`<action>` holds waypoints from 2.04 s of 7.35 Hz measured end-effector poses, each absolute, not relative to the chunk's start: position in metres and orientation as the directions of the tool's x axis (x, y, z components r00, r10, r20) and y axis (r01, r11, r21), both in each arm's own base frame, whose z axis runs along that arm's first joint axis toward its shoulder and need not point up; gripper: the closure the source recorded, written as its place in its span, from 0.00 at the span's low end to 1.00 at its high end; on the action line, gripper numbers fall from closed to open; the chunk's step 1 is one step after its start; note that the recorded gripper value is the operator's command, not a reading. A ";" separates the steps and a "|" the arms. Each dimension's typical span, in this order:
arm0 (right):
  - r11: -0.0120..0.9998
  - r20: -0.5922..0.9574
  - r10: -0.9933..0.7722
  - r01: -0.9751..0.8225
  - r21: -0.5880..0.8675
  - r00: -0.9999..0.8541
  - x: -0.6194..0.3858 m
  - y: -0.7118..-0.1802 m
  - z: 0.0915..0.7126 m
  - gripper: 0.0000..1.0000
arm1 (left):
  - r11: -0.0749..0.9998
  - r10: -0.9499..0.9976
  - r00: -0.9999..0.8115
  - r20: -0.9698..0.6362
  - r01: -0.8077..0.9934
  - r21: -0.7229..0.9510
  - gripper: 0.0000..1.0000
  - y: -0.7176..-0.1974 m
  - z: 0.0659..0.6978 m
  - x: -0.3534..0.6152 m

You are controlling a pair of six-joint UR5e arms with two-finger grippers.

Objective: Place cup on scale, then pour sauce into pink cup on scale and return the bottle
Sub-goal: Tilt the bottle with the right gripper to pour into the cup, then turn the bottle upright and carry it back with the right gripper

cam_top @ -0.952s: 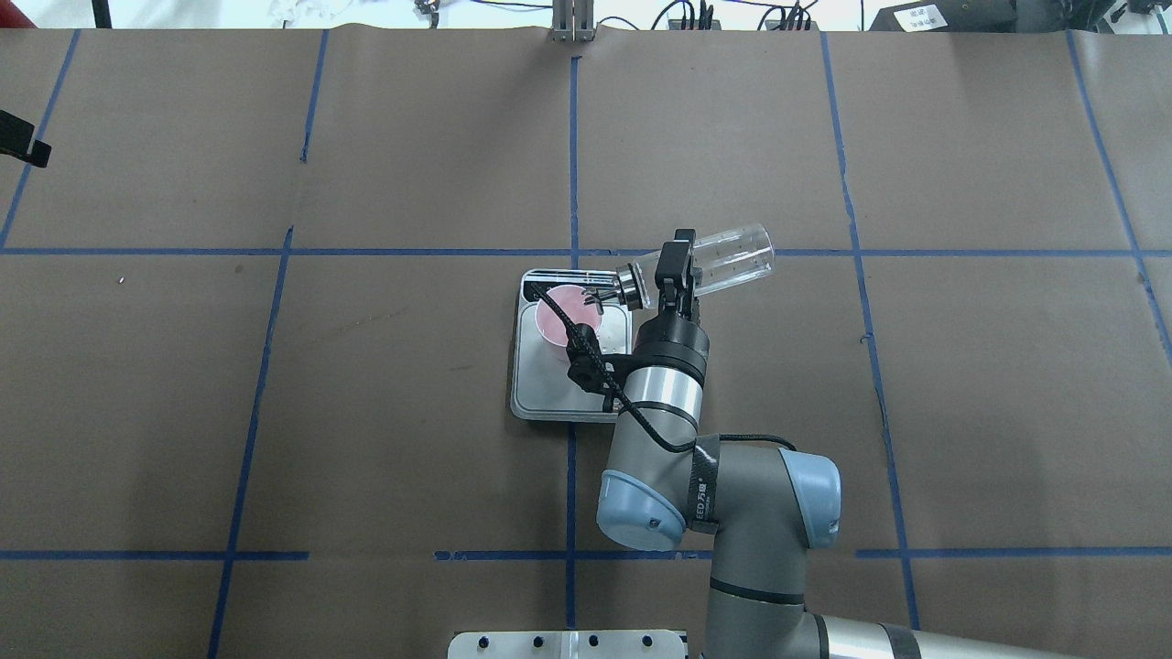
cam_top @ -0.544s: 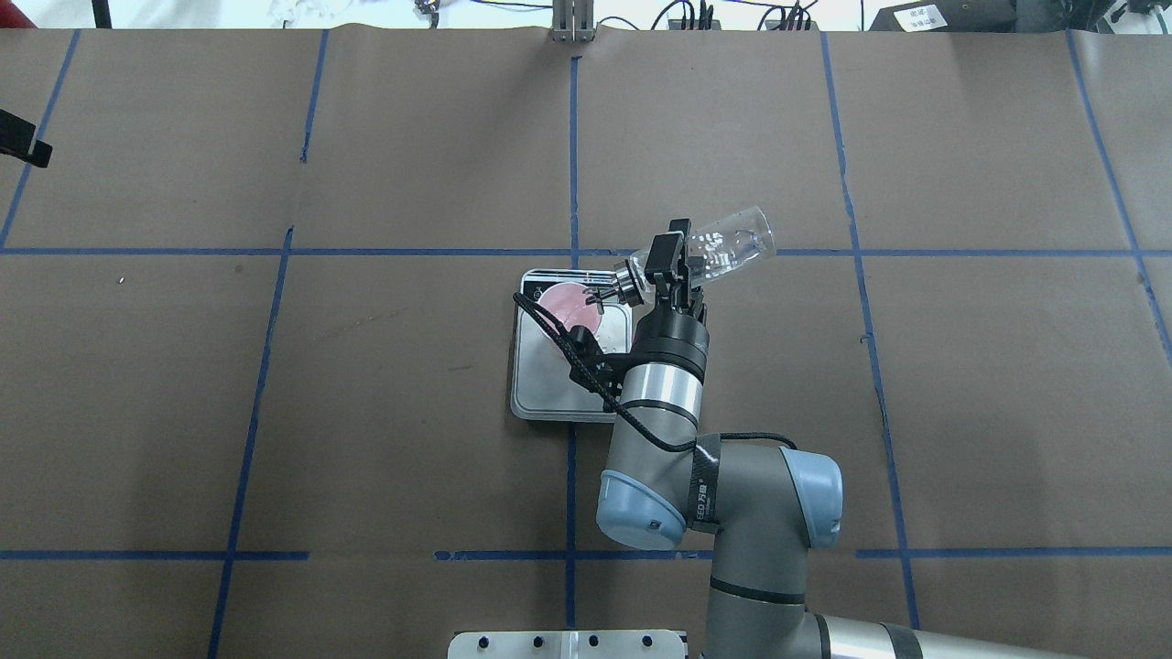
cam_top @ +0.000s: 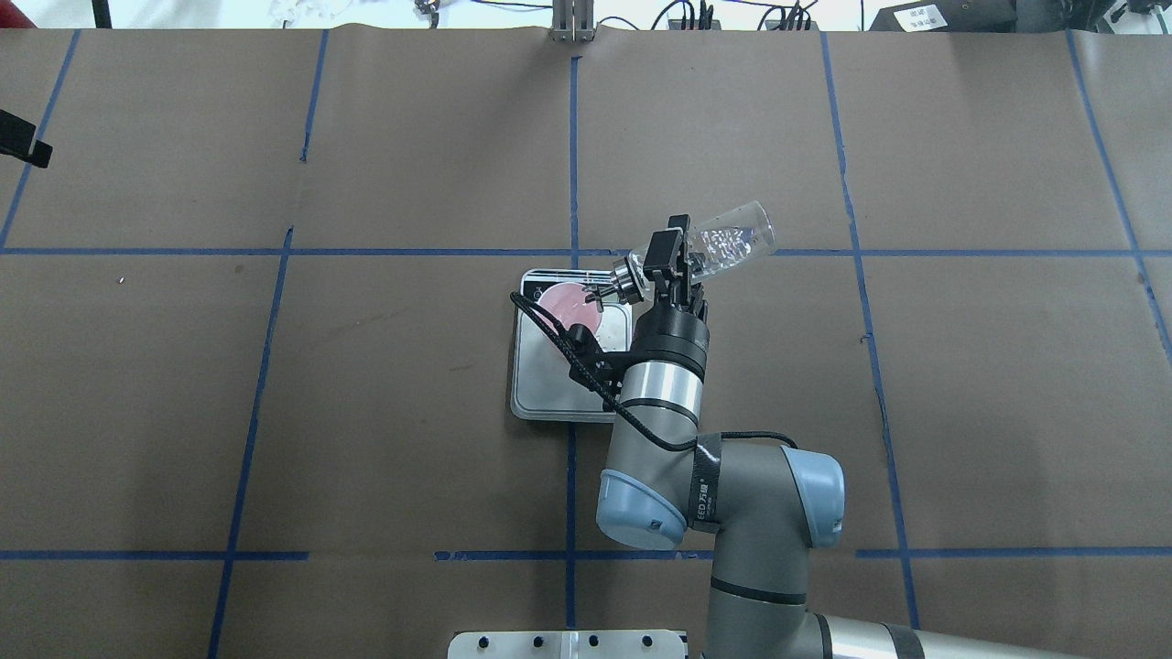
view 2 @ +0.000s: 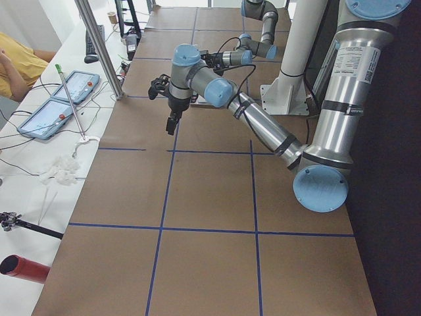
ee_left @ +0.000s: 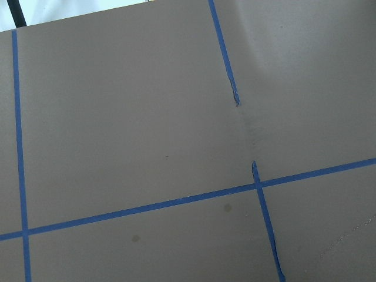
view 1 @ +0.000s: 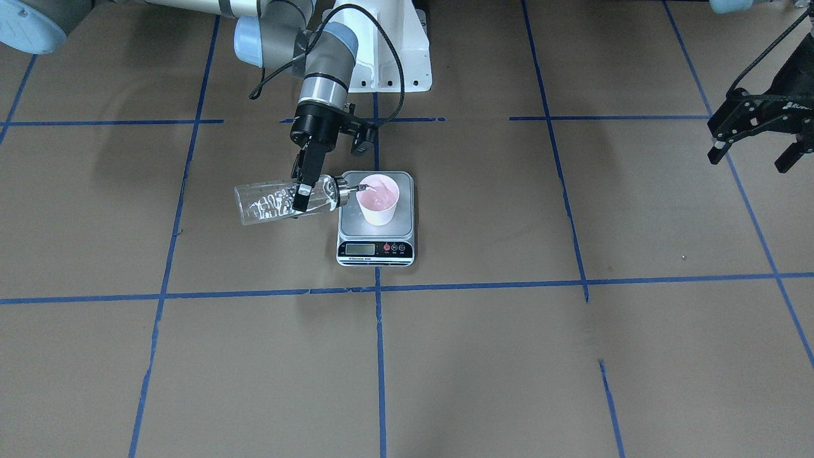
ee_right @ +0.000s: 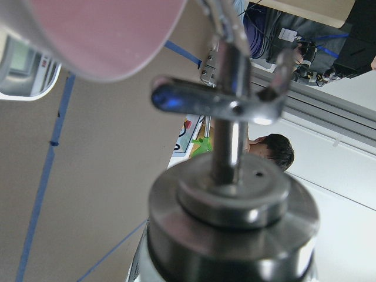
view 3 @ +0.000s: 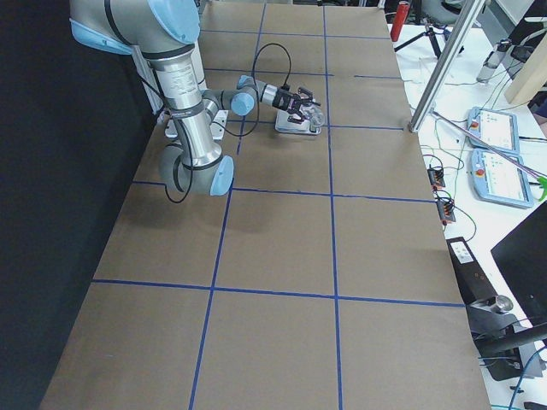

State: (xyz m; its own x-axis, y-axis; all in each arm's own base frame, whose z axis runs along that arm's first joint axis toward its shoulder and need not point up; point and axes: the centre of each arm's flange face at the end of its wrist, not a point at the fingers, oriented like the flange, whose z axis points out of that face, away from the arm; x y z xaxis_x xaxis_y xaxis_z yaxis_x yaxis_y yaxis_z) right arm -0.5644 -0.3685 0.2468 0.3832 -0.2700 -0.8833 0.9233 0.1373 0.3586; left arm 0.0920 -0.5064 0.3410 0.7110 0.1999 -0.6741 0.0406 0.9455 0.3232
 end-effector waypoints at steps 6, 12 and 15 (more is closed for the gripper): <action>0.317 -0.365 -0.207 0.416 0.853 0.907 -0.569 -0.348 0.270 1.00 | 0.943 0.204 0.711 -0.673 0.042 0.330 0.00 -0.505 0.338 0.091; 0.435 0.387 -0.023 -0.339 0.834 0.922 -0.489 -0.328 0.306 1.00 | 0.945 0.200 0.711 -0.675 0.043 0.325 0.00 -0.506 0.339 0.092; 0.409 0.661 0.038 -0.615 0.674 0.749 -0.441 -0.321 0.379 1.00 | 0.944 0.200 0.711 -0.674 0.043 0.326 0.00 -0.506 0.339 0.092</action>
